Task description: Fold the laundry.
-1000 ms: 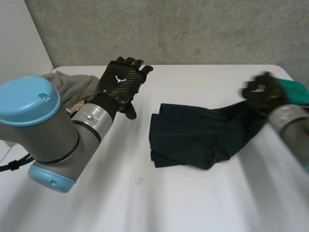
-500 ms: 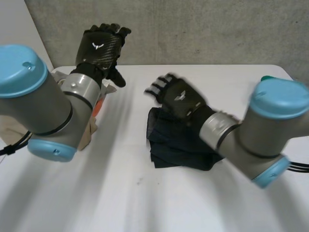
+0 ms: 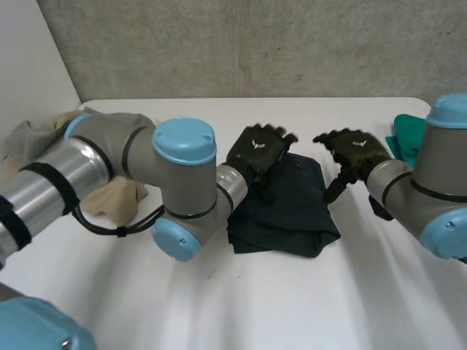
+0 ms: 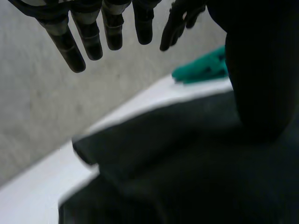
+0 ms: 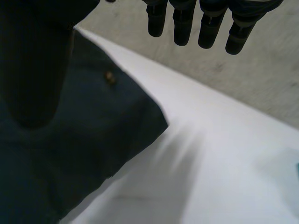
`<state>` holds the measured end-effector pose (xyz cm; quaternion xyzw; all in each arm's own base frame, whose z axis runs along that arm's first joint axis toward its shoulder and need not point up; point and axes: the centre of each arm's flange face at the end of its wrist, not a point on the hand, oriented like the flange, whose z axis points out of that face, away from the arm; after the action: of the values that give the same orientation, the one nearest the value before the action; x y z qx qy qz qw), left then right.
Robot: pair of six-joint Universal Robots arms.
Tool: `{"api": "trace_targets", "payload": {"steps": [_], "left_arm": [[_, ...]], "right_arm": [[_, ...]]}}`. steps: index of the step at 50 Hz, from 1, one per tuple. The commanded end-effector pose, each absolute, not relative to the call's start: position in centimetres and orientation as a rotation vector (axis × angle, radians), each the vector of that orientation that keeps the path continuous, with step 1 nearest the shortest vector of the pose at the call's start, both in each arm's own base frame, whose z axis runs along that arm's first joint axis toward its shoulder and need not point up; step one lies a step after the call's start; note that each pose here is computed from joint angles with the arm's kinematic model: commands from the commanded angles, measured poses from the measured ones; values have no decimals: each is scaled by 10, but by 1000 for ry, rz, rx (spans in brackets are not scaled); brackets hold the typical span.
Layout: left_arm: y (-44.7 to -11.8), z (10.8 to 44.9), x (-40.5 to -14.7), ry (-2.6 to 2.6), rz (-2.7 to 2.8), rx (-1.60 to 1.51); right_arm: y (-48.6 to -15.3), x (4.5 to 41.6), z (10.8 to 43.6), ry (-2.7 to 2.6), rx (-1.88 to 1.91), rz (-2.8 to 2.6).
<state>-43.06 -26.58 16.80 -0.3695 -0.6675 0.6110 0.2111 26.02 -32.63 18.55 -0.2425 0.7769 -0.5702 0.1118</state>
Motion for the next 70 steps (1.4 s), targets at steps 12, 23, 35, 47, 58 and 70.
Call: {"api": "trace_targets", "payload": {"steps": [12,23,35,47,58,70], "left_arm": [[-250,134,-397,-2236,1674,-1301],[-243,240,-402,-1949,1923,-1130],[-235,307,-397,-1534,1785,-1100],[-229,305,-393,-1481,1542,-1061],[-225,288,-392,-1530,1486,-1071],[-224,296,-389,-1517,1509,-1066]], "right_arm": [[-331,281,136,2351,-912,-1511],[-311,282,194,2289,-1045,-1818],[-227,281,159,2205,-1108,-1781],[-224,294,116,2110,-965,-1827],[-262,310,102,2108,-915,-1945],[-297,329,128,1970,-868,-2068]]}}
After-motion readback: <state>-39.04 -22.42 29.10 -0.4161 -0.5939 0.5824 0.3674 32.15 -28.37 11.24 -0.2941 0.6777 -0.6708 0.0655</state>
